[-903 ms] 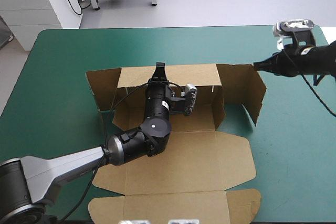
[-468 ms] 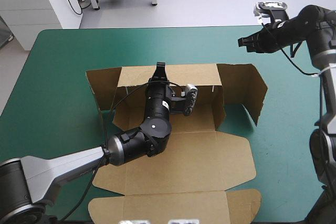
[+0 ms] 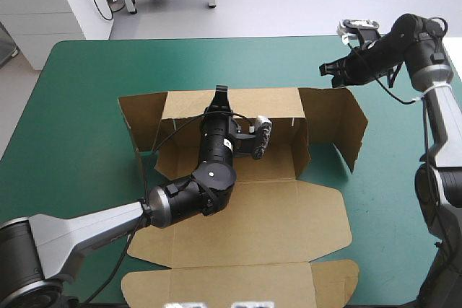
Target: Fold the box
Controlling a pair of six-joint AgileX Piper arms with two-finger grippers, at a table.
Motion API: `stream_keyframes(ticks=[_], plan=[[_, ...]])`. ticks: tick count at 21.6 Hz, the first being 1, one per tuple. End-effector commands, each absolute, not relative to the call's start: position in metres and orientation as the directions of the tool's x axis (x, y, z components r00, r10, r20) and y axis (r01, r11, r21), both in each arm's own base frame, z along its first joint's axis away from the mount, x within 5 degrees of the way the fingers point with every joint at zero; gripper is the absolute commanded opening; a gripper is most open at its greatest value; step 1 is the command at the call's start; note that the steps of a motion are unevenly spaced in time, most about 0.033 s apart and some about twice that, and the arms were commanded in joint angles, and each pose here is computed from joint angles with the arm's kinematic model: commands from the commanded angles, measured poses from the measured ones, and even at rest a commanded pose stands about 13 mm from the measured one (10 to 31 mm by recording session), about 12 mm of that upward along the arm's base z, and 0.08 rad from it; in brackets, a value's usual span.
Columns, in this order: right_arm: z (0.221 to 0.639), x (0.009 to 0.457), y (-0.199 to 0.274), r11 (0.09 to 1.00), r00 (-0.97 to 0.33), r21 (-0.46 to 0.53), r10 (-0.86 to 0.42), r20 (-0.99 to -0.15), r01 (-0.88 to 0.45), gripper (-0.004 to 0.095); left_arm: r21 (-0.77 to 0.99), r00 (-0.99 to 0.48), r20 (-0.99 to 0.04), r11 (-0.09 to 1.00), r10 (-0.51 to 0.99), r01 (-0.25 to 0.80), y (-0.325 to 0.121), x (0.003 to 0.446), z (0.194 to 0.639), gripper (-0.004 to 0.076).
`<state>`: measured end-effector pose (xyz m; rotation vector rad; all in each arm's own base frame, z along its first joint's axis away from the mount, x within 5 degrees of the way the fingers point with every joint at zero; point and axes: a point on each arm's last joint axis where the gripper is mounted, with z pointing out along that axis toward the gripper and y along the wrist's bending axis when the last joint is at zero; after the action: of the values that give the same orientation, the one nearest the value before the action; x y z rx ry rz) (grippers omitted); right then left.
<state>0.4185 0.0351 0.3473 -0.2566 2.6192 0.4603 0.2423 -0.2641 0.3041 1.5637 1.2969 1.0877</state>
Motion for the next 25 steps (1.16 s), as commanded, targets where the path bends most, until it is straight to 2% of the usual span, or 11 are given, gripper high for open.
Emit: stream_keyframes(ticks=[1, 6, 9, 11, 14, 16, 20, 25], plan=[[0.37, 0.393, 0.043, 0.908, -0.845, 0.277, -0.134, -0.517, -0.314, -0.0001, 0.971, 0.09, 0.119, -0.134, 0.989, 0.196, -0.259, 0.239, 0.329, -0.0008], [0.382, 0.364, 0.045, 0.89, -0.836, 0.303, -0.139, -0.53, -0.34, -0.0001, 0.974, 0.086, 0.098, -0.113, 0.992, 0.196, -0.259, 0.239, 0.329, -0.0008], [0.37, 0.347, 0.051, 0.855, -0.848, 0.366, -0.145, -0.51, -0.367, -0.0002, 0.975, 0.087, 0.099, -0.114, 0.991, 0.189, -0.259, 0.239, 0.33, -0.0008], [0.363, 0.336, 0.052, 0.848, -0.838, 0.381, -0.127, -0.53, -0.37, -0.0001, 0.976, 0.088, 0.1, -0.115, 0.991, 0.187, -0.259, 0.239, 0.33, -0.0008], [0.351, 0.315, 0.049, 0.866, -0.802, 0.342, -0.104, -0.589, -0.364, -0.0001, 0.976, 0.088, 0.1, -0.115, 0.991, 0.187, -0.259, 0.239, 0.33, -0.0008], [0.343, 0.293, 0.048, 0.87, -0.729, 0.293, -0.104, -0.676, -0.396, -0.0002, 0.976, 0.088, 0.1, -0.115, 0.991, 0.187, -0.259, 0.239, 0.33, -0.0008], [0.328, 0.267, 0.048, 0.866, -0.611, 0.241, -0.09, -0.786, -0.438, -0.0002, 0.976, 0.088, 0.1, -0.115, 0.991, 0.187, -0.259, 0.239, 0.33, -0.0008], [0.32, 0.258, 0.048, 0.858, -0.546, 0.178, -0.135, -0.827, -0.482, 0.0005, 0.976, 0.089, 0.1, -0.115, 0.991, 0.187, -0.26, 0.239, 0.33, -0.0008]])
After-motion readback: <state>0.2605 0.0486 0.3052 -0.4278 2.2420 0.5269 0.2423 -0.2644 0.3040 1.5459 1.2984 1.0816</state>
